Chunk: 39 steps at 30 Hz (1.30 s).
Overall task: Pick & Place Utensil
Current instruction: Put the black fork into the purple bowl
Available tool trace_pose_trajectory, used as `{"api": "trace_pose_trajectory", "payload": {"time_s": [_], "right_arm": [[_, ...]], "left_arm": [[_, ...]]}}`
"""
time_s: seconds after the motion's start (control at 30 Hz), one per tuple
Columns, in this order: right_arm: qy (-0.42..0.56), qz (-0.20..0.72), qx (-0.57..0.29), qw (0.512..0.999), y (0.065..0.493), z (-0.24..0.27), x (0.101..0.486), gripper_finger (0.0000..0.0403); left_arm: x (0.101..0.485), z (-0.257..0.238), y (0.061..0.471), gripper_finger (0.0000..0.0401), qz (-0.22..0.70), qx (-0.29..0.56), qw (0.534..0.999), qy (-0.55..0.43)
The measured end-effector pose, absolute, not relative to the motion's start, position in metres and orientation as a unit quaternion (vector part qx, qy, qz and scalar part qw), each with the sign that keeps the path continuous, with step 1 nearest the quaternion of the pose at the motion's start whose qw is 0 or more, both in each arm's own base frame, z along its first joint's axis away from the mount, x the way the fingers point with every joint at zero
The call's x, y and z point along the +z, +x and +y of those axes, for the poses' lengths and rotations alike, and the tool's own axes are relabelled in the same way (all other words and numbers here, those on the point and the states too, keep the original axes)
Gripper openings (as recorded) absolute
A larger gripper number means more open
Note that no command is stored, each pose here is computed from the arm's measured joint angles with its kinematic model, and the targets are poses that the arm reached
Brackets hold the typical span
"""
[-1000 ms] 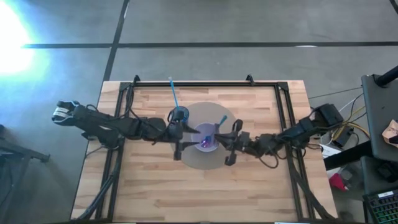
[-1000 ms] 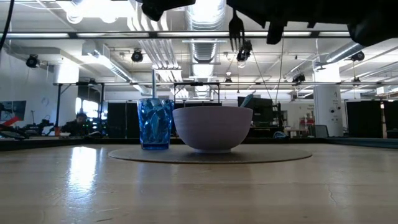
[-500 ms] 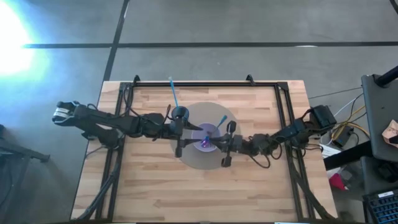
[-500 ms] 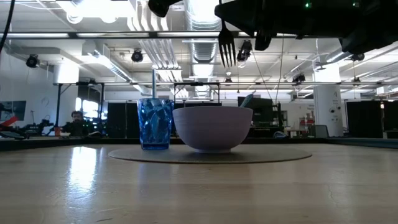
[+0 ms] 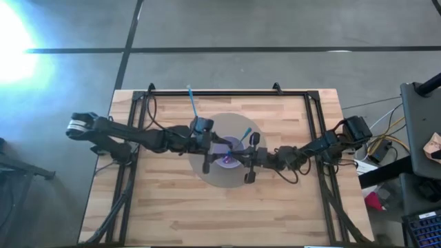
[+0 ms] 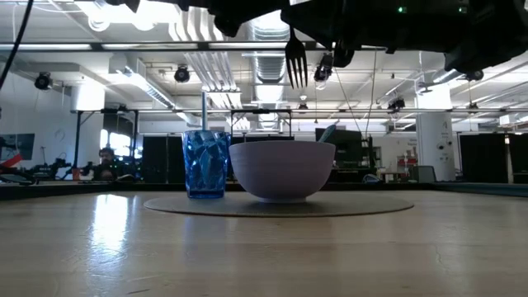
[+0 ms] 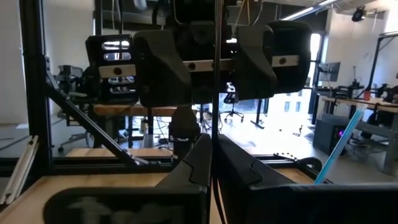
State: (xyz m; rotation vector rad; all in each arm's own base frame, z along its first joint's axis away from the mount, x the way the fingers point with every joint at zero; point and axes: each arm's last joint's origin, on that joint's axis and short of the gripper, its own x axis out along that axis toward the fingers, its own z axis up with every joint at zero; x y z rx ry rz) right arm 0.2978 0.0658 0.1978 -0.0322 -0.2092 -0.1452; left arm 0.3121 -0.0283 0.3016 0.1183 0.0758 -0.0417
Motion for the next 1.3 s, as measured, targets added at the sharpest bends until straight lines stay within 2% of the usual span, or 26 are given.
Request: {"api": "trace_pose_trajectory", "payload": {"time_s": [0.13,0.27,0.6,0.67,1.03,1.3], "right_arm": [[-0.017,-0.103,-0.074,0.992,0.298,0.0651,0.1975,0.0011],[-0.019,-0.101,-0.076,0.992,0.2983,0.0639,0.1972,0.0011],[-0.021,-0.101,-0.076,0.992,0.2983,0.064,0.1971,0.0011],[-0.021,-0.101,-0.076,0.992,0.2982,0.064,0.1971,0.0011],[-0.014,-0.099,-0.078,0.992,0.2982,0.064,0.1964,0.0019],[0.006,-0.101,-0.091,0.991,0.2979,0.0632,0.1969,0.009]], "left_arm": [[0.2989,-0.029,0.3162,0.0177,0.032,-0.027,0.997,0.059],[0.2978,-0.0286,0.3189,0.0149,0.024,-0.026,0.998,0.058],[0.297,-0.0284,0.3203,0.0023,0.021,-0.028,0.998,0.058],[0.297,-0.0287,0.3202,0.0008,0.021,-0.03,0.998,0.058],[0.2951,-0.0286,0.3201,0.0003,0.031,-0.032,0.997,0.063],[0.2906,-0.0274,0.3197,0.0001,0.056,-0.018,0.995,0.085]]}}
